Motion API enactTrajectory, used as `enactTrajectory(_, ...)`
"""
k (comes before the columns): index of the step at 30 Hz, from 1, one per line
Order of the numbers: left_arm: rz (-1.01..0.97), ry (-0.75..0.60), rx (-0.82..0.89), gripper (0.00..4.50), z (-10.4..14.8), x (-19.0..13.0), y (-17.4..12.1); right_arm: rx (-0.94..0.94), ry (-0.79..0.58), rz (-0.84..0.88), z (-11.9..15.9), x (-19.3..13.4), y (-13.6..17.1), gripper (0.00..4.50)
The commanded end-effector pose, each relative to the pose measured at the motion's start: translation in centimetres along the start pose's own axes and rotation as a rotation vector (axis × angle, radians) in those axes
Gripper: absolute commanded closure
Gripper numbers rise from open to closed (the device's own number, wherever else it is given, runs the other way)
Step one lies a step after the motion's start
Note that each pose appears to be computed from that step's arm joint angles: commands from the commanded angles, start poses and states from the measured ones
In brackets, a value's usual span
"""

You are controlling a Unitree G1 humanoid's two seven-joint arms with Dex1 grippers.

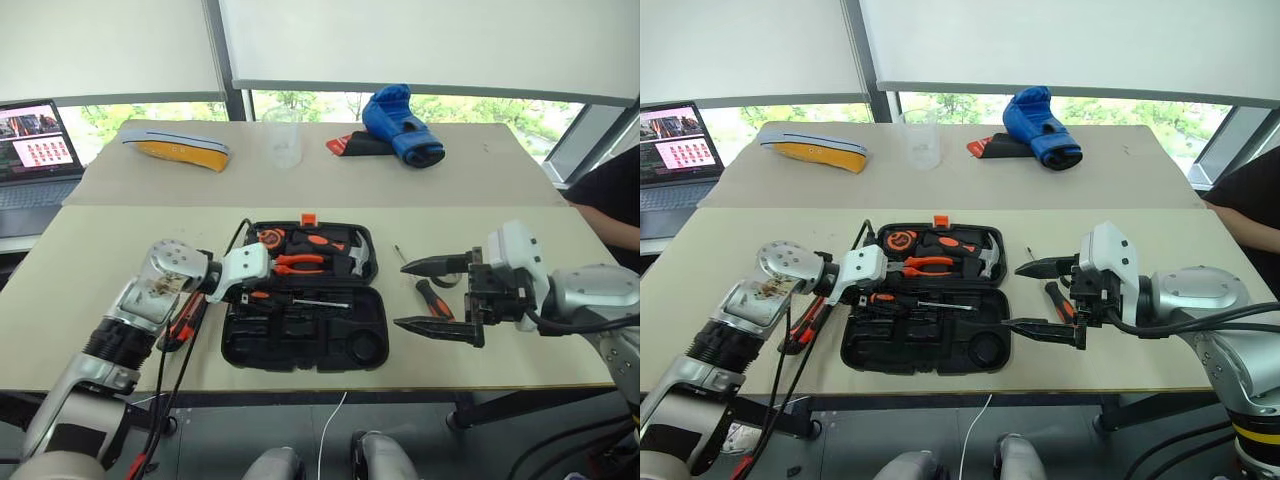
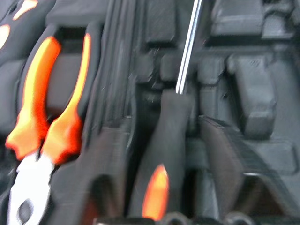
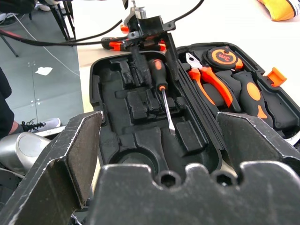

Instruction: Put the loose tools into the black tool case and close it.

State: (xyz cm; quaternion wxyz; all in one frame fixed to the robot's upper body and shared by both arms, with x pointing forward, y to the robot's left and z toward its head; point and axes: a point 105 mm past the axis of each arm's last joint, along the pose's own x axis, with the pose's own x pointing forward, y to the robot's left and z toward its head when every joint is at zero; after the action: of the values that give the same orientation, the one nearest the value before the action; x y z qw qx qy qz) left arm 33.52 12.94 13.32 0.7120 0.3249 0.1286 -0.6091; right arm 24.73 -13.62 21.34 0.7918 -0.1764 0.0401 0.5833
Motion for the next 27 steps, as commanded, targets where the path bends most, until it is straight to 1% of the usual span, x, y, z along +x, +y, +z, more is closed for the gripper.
enactTrajectory(1,0.059,-0.020,0.045,0.34,1.7,-0.8,1.5,-0.039,-0.037,-0.007,1.3,-0.3,0.2,0.00)
enactTrajectory(2,0.059,-0.029,0.038,0.04,2.0,-0.9,1.5,-0.038,-0.040,-0.008,1.3,-0.3,0.3,0.00)
enactTrajectory(3,0.056,-0.036,0.034,0.04,2.2,-0.9,1.5,-0.037,-0.042,-0.008,1.3,-0.3,0.3,0.00)
enactTrajectory(5,0.051,-0.039,0.039,0.38,2.4,-1.0,1.5,-0.037,-0.044,-0.009,1.3,-0.3,0.4,0.00)
enactTrajectory(6,0.047,-0.039,0.047,0.46,2.5,-1.0,1.4,-0.036,-0.045,-0.009,1.3,-0.3,0.4,0.00)
enactTrajectory(7,0.044,-0.040,0.052,1.11,2.5,-1.0,1.4,-0.036,-0.046,-0.010,1.3,-0.3,0.4,0.00)
enactTrajectory(8,0.042,-0.040,0.055,1.18,2.6,-1.0,1.4,-0.036,-0.047,-0.010,1.4,-0.3,0.4,0.00)
enactTrajectory(14,0.050,-0.047,0.052,3.45,2.8,-0.7,1.8,-0.036,-0.048,-0.016,1.3,-0.3,0.3,0.00)
enactTrajectory(17,0.043,-0.035,0.060,4.47,2.5,-0.4,1.8,-0.035,-0.047,-0.020,1.2,-0.3,0.2,0.00)
enactTrajectory(20,0.036,-0.012,0.059,4.47,2.1,-0.1,1.8,-0.035,-0.049,-0.025,1.2,-0.2,0.2,0.00)
enactTrajectory(25,-0.008,0.103,0.091,4.47,0.2,0.8,0.9,-0.029,-0.056,-0.029,1.3,-0.2,0.1,0.00)
enactTrajectory(27,-0.019,0.125,0.108,4.47,-0.3,1.1,0.6,-0.027,-0.058,-0.030,1.3,-0.2,0.1,0.00)
